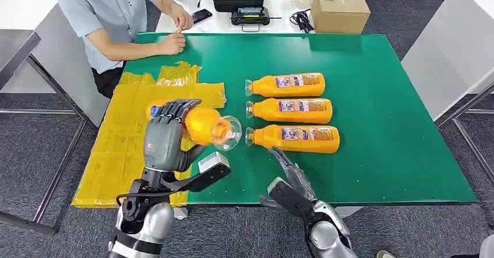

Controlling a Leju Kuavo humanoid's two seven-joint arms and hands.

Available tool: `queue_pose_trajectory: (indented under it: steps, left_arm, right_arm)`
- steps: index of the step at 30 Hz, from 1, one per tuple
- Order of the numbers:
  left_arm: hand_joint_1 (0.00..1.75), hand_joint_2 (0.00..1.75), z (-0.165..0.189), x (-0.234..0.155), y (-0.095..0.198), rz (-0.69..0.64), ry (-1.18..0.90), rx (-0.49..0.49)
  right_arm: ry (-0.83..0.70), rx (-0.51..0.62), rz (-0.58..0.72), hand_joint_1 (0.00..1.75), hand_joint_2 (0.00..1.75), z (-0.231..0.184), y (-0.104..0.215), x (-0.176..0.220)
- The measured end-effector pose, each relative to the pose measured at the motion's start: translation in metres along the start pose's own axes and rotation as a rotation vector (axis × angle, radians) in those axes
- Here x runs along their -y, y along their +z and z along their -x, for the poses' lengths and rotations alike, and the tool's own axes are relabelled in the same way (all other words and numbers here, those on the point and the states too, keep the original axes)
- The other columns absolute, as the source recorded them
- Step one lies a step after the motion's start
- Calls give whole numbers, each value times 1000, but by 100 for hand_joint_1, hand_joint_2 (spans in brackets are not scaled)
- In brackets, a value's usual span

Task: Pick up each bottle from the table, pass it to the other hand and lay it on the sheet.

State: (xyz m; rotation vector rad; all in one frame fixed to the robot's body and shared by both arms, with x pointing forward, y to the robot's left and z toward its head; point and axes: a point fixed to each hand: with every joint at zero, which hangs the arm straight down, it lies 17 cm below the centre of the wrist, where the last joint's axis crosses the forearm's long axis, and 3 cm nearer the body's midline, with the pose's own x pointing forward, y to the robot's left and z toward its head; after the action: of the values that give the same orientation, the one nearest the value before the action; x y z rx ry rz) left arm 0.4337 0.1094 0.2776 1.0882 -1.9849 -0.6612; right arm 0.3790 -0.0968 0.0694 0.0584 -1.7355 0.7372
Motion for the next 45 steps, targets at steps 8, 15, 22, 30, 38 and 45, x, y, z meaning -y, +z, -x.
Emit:
queue_pose_trajectory:
  steps: [8, 15, 22, 30, 38, 45]
  left_arm:
    - [175, 175, 63, 56, 6, 200, -256, -199]
    - [175, 175, 101, 109, 22, 375, -338, -210]
    - [136, 175, 132, 125, 32, 452, -399, -261]
    - [0, 175, 151, 163, 52, 600, -457, -259]
    - [0, 175, 157, 181, 57, 681, -479, -250]
    - [0, 175, 163, 187, 61, 712, -483, -258]
  right_arm:
    - [-21, 29, -2, 0, 175, -3, -3, 2]
    - [-28, 39, -6, 0, 175, -3, -9, 3]
    - [-43, 45, -8, 0, 175, -4, -14, 1]
    - [-61, 54, -11, 0, 175, -6, -22, 0]
    - [-71, 55, -16, 0, 175, -5, -26, -2]
    - [-75, 48, -20, 0, 175, -1, -26, -3]
